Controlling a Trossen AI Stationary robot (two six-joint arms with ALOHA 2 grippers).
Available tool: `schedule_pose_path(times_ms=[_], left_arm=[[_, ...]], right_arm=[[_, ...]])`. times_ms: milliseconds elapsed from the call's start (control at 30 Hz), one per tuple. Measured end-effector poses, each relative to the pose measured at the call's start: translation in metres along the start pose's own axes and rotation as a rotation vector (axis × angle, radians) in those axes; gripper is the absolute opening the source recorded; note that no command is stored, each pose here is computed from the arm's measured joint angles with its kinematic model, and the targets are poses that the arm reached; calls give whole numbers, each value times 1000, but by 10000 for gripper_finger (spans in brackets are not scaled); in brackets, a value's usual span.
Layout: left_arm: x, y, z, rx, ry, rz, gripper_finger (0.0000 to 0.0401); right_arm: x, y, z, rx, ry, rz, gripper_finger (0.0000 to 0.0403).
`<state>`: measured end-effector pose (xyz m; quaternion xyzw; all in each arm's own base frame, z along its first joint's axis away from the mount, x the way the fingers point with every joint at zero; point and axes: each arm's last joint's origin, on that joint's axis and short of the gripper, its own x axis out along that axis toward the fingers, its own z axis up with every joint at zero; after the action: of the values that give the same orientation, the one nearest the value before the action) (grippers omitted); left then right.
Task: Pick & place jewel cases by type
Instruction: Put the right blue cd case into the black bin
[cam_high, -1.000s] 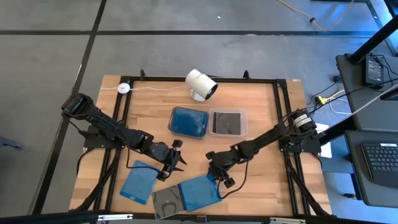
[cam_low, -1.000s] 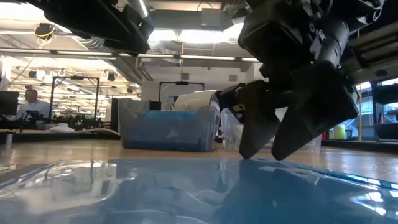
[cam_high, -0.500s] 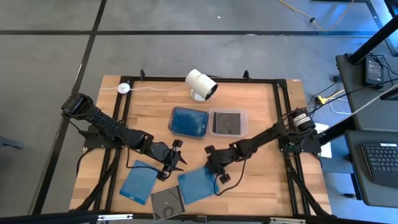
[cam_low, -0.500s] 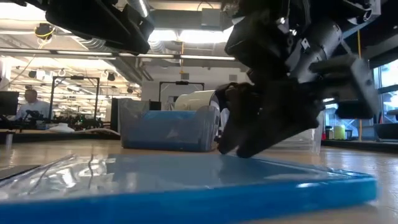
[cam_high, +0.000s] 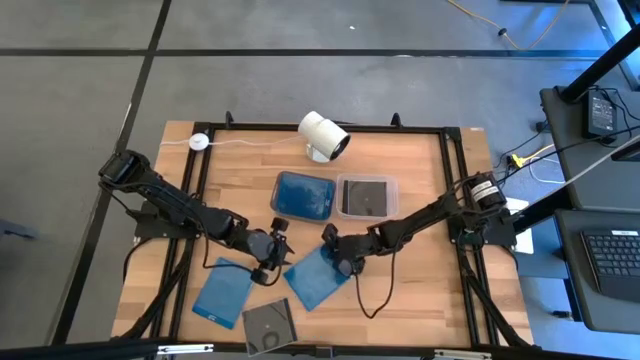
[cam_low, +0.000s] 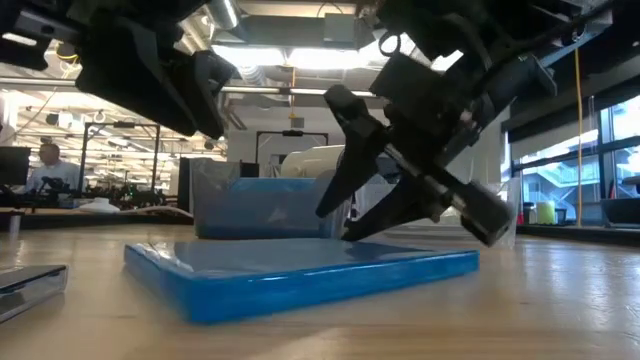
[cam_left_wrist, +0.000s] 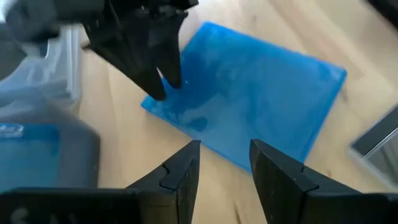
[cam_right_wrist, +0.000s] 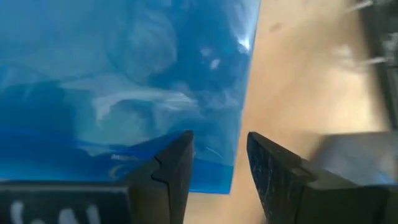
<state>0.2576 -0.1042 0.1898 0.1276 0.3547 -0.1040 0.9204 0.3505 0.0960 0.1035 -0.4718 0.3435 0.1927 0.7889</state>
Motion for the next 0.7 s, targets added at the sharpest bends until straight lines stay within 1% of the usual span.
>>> schedule_pose_path(times_ms=[67, 133, 167, 267, 367, 467, 533, 600, 700], left_arm=[[0, 0, -1, 2, 8, 1, 137], [0, 0, 0, 1, 0, -6, 137], [0, 0, 0, 0, -6, -8, 137], [0, -1, 1, -8, -9, -15, 137], [0, -2, 0, -54, -6, -39, 137], [0, -2, -1, -67, 7, -56, 137], [0, -2, -3, -63, 32, -47, 136], [0, -1, -6, -48, 63, -13, 136], [0, 0, -9, 18, 96, 25, 136]], right_arm=[[0, -2, 0, -7, 30, -59, 158], [-1, -7, 2, 44, 22, -123, 158], [-3, -8, 3, 68, 14, -130, 158], [-13, -10, 12, 85, -20, -128, 158], [-31, -15, 29, 163, -110, -152, 158], [-44, -12, 40, 271, -187, -87, 158], [-51, -8, 45, 358, -240, -3, 158], [-54, -6, 49, 448, -296, 87, 158], [-51, 3, 48, 575, -282, 221, 158]])
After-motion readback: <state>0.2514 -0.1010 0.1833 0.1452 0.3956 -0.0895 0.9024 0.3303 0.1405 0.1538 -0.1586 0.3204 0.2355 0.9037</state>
